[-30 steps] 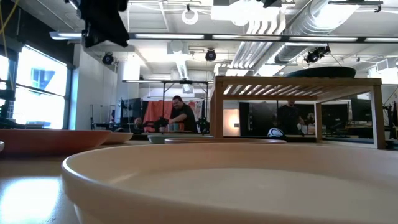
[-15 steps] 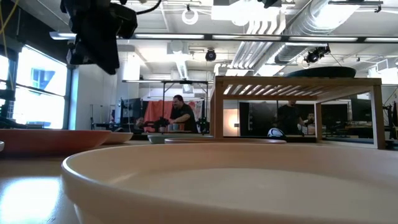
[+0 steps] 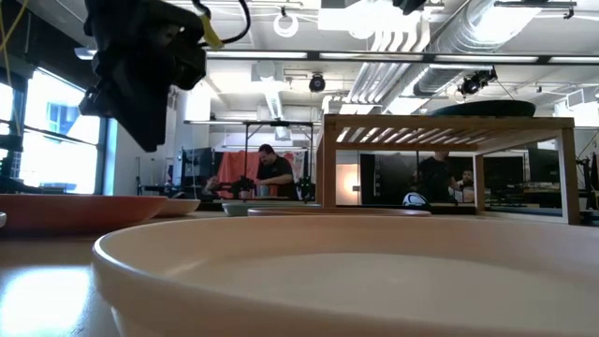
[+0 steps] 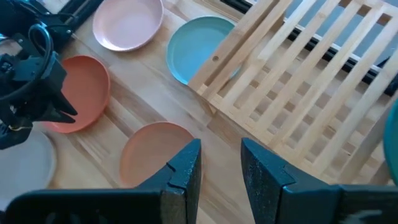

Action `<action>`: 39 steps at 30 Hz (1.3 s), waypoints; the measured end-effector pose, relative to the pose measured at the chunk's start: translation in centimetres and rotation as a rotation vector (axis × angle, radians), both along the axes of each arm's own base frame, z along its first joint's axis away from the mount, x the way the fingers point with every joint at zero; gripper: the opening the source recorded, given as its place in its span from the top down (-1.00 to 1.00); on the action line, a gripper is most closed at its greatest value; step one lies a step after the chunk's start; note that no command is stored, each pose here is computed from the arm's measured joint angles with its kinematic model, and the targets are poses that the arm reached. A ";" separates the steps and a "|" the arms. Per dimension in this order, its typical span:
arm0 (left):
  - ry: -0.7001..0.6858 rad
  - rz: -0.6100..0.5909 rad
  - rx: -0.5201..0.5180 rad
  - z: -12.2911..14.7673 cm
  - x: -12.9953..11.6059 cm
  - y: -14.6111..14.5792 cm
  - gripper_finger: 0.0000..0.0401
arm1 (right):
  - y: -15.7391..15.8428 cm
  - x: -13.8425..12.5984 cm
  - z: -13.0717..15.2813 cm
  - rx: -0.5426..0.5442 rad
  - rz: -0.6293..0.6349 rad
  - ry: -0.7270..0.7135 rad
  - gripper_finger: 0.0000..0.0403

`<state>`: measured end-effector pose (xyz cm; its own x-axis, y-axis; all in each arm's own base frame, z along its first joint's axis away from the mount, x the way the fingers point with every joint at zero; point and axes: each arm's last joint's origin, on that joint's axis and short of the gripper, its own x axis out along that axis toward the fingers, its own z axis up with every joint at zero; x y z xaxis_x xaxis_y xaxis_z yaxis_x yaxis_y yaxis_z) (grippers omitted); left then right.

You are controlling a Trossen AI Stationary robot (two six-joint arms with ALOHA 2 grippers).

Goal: Place and stack plates onto a shelf
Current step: Stack the orange plate on the top of the dark blue plate on the shelf

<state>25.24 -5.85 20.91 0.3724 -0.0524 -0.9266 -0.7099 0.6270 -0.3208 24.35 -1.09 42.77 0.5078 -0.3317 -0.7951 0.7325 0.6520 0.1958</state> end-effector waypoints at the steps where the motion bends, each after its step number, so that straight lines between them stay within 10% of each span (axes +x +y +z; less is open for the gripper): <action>1: 0.010 0.006 -0.001 -0.2 0.1 -0.1 0.68 | 0.0 -0.1 0.0 -0.003 -0.002 0.007 0.54; 39: 0.090 0.138 0.003 -3.5 1.5 -1.3 0.68 | -0.1 -0.6 -0.4 -0.025 -0.015 0.079 0.54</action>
<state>26.70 -7.17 17.45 0.2915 -0.0034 -0.9566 -0.8149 0.5228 -0.2502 23.70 -1.16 42.41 0.4385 -0.3593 -0.8238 0.7548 0.6448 0.1206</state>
